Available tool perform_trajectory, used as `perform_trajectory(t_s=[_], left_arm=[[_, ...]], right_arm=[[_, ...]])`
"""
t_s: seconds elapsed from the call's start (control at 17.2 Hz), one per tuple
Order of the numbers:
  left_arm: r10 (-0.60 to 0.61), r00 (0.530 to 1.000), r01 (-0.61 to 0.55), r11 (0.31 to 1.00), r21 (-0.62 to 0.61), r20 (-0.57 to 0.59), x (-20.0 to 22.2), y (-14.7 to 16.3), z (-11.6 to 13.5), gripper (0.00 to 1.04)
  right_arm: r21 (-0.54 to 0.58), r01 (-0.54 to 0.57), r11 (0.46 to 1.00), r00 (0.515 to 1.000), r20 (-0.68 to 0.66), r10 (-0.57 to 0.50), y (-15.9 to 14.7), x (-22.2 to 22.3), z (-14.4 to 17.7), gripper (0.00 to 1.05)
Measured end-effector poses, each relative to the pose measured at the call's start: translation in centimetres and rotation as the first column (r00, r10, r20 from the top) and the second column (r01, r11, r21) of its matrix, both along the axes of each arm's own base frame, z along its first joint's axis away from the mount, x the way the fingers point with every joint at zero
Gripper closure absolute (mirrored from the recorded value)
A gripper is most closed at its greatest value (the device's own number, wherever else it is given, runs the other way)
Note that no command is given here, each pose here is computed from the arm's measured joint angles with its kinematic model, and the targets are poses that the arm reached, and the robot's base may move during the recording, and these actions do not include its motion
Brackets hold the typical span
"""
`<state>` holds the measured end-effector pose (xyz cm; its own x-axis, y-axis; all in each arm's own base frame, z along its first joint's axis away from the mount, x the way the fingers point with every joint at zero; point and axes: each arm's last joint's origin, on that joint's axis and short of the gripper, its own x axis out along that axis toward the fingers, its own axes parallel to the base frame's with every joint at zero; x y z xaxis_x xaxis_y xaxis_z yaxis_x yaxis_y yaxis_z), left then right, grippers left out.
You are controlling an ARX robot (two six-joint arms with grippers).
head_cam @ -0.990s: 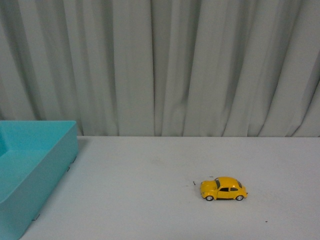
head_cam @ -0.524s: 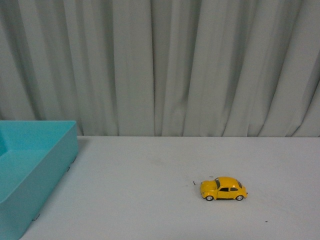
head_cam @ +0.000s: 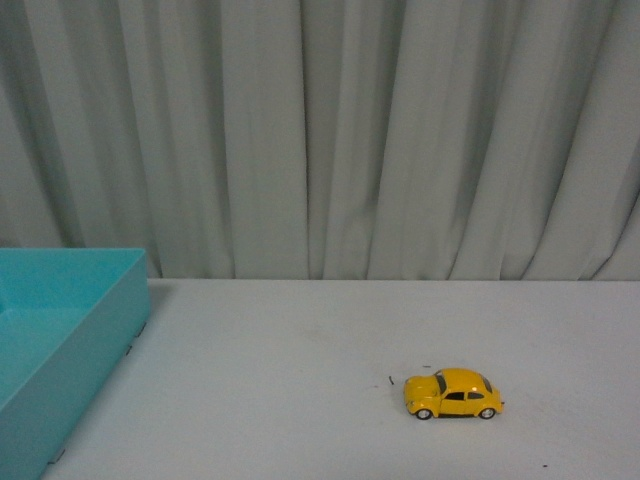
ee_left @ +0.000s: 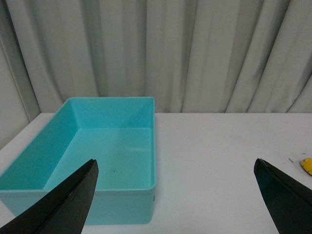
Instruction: Wind up and store yellow beetle toy
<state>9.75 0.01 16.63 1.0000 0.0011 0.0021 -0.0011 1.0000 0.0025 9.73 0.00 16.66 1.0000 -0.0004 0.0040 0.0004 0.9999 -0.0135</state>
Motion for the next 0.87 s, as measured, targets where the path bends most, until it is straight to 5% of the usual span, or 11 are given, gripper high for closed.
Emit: perform_trajectory(t_s=[0.87], left_arm=[[0.0, 1.0, 0.0, 1.0, 0.0, -0.001, 0.0, 0.0, -0.01, 0.07]], right_arm=[[0.0, 0.0, 1.0, 1.0, 0.0, 0.0, 0.0, 0.0, 0.0, 0.07]])
